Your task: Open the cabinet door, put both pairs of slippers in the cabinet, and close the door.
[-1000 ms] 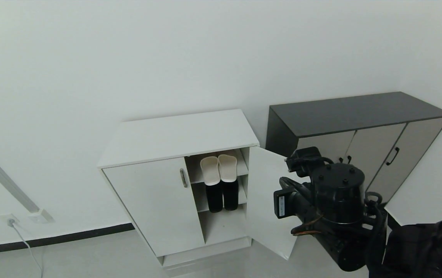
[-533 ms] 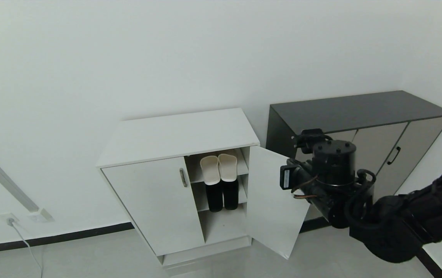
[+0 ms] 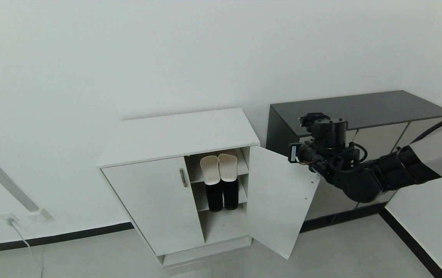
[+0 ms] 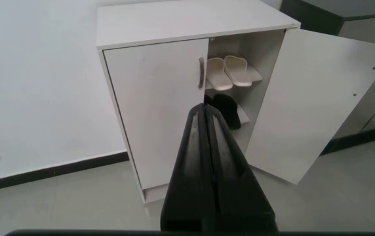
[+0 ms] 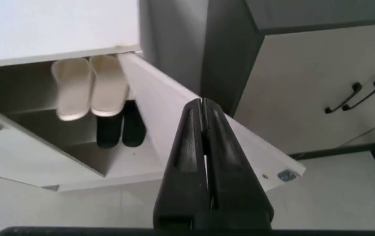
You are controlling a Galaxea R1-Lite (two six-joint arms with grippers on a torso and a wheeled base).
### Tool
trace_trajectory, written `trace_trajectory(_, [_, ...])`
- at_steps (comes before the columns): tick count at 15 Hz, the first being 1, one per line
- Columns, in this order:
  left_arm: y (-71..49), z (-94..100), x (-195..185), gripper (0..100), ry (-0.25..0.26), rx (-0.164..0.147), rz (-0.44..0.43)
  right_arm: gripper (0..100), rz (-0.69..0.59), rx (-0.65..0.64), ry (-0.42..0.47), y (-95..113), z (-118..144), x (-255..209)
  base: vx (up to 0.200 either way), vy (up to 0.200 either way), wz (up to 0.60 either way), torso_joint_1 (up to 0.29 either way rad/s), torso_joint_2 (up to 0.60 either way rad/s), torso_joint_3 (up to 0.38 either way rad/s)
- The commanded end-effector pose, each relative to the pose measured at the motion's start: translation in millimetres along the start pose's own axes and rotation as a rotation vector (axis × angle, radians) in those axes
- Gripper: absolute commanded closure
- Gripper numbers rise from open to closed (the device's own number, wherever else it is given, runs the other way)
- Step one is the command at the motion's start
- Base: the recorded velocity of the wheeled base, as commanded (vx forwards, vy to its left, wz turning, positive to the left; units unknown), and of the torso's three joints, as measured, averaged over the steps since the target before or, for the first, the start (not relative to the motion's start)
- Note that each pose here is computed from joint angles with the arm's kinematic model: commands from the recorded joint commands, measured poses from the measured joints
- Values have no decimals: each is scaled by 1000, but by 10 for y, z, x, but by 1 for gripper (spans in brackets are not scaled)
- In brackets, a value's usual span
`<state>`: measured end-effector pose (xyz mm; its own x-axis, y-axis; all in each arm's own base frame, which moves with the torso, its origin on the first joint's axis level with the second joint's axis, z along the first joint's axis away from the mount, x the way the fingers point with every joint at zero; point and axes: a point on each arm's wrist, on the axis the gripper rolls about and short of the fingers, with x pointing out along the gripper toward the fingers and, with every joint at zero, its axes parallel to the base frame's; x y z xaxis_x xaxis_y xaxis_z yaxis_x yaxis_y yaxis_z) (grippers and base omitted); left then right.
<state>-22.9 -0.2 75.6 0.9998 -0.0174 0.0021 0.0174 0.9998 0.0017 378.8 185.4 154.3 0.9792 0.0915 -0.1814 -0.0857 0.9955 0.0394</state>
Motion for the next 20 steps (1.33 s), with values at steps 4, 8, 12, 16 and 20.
trace_trajectory(4, [0,0,1,100,1,0,1,100,-68,-6,70,-280,-326,382,0,0,0,0,0,0])
trace_trajectory(8, [0,0,1,100,1,0,-1,100,-109,4,75,-449,-433,609,0,0,0,0,0,0])
trace_trajectory(12, [0,0,1,100,1,1,-1,100,-121,6,87,-536,-526,726,0,0,0,0,0,0])
trace_trajectory(16, [0,0,1,100,1,1,-1,100,-128,6,91,-557,-568,778,0,0,0,0,0,0])
trace_trajectory(20, [0,0,1,100,1,1,-1,100,-129,4,100,-555,-617,804,0,0,0,0,0,0])
